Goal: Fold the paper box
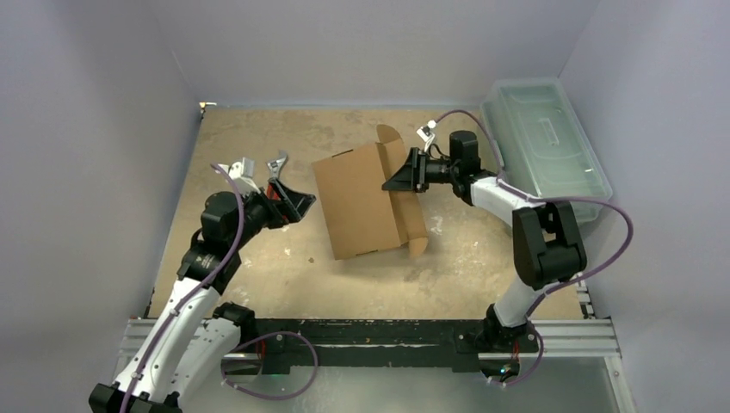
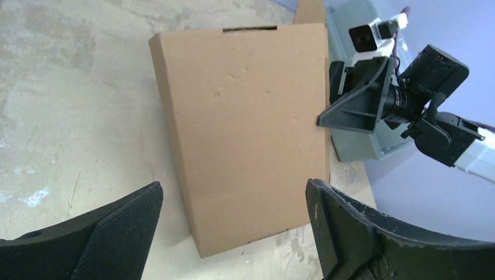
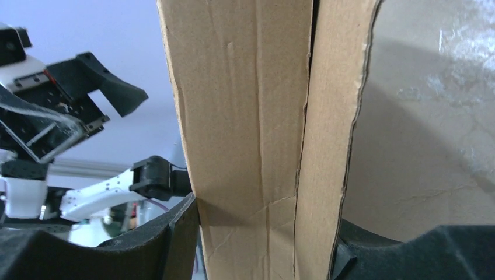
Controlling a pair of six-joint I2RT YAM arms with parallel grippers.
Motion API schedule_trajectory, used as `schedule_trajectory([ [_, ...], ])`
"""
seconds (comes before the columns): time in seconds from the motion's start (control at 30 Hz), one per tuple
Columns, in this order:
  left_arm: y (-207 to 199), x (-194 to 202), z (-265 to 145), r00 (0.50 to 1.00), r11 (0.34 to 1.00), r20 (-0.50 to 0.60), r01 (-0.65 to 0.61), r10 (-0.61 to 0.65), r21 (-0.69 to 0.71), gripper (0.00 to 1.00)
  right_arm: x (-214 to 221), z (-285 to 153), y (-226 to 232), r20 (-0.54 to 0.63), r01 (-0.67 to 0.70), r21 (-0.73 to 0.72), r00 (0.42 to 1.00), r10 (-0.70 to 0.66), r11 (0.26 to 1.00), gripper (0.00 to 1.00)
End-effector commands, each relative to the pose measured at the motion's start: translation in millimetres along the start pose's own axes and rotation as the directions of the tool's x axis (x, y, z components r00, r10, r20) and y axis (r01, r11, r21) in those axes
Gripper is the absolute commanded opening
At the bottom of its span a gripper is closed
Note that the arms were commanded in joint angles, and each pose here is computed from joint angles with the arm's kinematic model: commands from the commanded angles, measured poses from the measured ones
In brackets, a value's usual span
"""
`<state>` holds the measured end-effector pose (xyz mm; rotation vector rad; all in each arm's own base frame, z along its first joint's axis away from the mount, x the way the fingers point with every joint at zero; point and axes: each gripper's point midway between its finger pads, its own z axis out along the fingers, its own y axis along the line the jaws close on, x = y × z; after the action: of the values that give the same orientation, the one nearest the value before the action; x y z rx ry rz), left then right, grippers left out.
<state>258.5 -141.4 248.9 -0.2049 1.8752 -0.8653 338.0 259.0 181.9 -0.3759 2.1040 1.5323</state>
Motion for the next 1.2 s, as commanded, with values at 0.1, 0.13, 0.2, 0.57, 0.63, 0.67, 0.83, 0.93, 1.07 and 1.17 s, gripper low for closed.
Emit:
schedule_trajectory([
  [0.1, 8, 22, 10, 0.998, 0.998, -0.039, 0.057, -0.056, 0.038, 0.91, -5, 7, -20, 0.002, -0.134, -0.057, 0.991, 0.134, 0.989, 0.45],
  [0.13, 11, 28, 13, 0.996, 0.997, -0.055, 0.068, -0.066, 0.039, 0.91, -4, 9, -28, 0.001, -0.151, -0.048, 0.988, 0.152, 0.987, 0.46],
  [0.2, 19, 41, 19, 0.992, 0.996, -0.095, 0.091, -0.089, 0.02, 0.91, 0, 12, -44, -0.001, -0.185, -0.031, 0.983, 0.185, 0.982, 0.47],
  [0.57, 48, 79, 57, 0.962, 0.988, -0.225, 0.15, -0.154, -0.037, 0.91, 15, 19, -111, -0.029, -0.198, 0.16, 0.978, 0.205, 0.967, 0.61],
  [0.63, 51, 82, 63, 0.958, 0.988, -0.24, 0.151, -0.157, -0.043, 0.91, 17, 18, -118, -0.031, -0.19, 0.199, 0.979, 0.2, 0.962, 0.66],
  [0.67, 53, 84, 65, 0.955, 0.987, -0.25, 0.15, -0.157, -0.049, 0.91, 18, 17, -121, -0.033, -0.185, 0.216, 0.98, 0.196, 0.959, 0.68],
  [0.83, 64, 91, 75, 0.947, 0.988, -0.285, 0.129, -0.15, -0.09, 0.91, 16, 11, -128, -0.031, -0.152, 0.278, 0.986, 0.167, 0.948, 0.76],
  [0.93, 73, 96, 80, 0.938, 0.984, -0.31, 0.117, -0.153, -0.131, 0.91, 13, 5, -134, -0.049, -0.092, 0.341, 0.992, 0.115, 0.936, 0.79],
  [1.07, 73, 93, 85, 0.938, 0.985, -0.318, 0.101, -0.14, -0.137, 0.9, 1, -10, -140, -0.081, 0.041, 0.434, 0.997, -0.006, 0.9, 0.81],
  [1.17, 71, 88, 86, 0.94, 0.987, -0.317, 0.085, -0.124, -0.135, 0.9, -6, -21, -137, -0.103, 0.14, 0.47, 0.989, -0.104, 0.872, 0.83],
])
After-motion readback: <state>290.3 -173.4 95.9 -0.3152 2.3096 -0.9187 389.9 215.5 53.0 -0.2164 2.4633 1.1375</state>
